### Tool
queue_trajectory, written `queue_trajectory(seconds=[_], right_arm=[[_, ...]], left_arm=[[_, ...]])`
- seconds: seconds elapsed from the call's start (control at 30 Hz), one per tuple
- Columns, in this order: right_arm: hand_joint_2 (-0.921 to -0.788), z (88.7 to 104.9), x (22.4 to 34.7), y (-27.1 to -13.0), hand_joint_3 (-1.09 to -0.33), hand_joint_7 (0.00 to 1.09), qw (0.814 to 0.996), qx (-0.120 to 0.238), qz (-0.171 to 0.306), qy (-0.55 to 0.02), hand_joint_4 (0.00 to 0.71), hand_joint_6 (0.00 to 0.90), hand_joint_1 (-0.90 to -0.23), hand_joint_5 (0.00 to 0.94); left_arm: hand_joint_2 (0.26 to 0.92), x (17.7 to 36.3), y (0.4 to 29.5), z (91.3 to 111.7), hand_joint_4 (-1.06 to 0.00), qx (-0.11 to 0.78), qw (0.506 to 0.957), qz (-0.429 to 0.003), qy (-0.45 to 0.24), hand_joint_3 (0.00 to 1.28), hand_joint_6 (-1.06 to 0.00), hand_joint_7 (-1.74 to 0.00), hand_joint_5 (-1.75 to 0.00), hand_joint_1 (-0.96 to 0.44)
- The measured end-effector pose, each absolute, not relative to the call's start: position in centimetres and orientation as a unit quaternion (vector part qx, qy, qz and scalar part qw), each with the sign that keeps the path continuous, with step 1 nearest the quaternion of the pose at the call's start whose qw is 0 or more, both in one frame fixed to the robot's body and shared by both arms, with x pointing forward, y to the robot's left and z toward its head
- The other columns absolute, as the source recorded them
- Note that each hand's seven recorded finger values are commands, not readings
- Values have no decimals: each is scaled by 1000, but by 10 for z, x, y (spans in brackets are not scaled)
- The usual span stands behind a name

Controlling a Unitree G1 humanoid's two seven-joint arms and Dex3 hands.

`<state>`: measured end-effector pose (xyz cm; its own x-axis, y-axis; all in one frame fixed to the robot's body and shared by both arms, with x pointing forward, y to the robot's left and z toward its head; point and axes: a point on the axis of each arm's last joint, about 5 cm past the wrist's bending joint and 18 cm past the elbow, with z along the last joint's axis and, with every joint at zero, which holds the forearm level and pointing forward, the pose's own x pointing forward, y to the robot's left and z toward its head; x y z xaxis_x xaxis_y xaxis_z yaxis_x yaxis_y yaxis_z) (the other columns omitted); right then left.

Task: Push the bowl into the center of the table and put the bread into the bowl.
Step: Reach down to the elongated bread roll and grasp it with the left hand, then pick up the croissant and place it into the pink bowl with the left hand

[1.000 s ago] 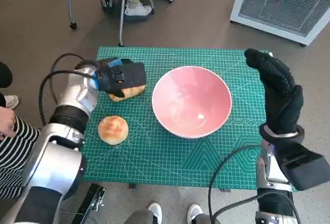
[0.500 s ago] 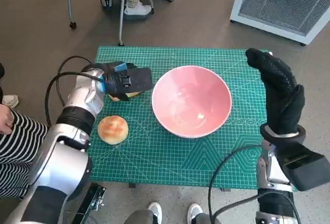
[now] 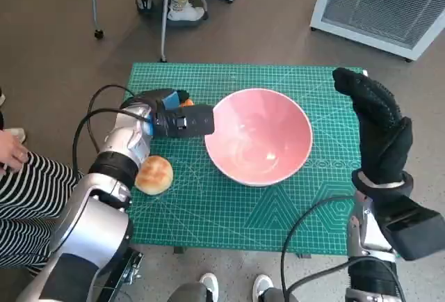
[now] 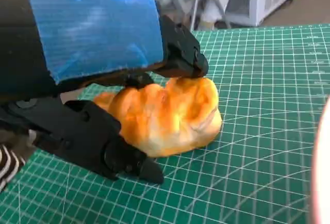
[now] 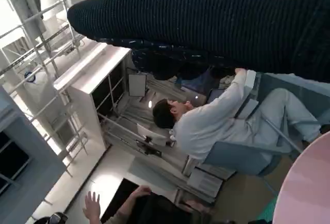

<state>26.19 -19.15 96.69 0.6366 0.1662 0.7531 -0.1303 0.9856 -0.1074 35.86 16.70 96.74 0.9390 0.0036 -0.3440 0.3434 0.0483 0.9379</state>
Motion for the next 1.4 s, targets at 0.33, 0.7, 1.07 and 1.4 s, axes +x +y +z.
queue_trajectory(seconds=[0.33,0.7,1.07,1.4], right_arm=[[-921,968,260,-193,-748,367,905,-21,82,-418,125,76,-713,0],[-921,969,258,-194,-747,387,905,-19,81,-417,123,73,-699,0],[-921,969,256,-195,-745,402,907,-18,81,-412,123,69,-692,1],[-921,970,254,-195,-744,412,908,-18,83,-411,123,64,-694,0]], left_arm=[[919,355,169,959,-694,697,700,-106,112,57,-646,-1064,-1241,-4],[917,354,170,957,-753,697,703,-92,103,46,-625,-1096,-1170,-1],[914,354,172,956,-766,695,708,-81,95,29,-658,-1088,-1131,0],[910,356,174,964,-773,663,741,-81,71,17,-702,-1010,-1153,1]])
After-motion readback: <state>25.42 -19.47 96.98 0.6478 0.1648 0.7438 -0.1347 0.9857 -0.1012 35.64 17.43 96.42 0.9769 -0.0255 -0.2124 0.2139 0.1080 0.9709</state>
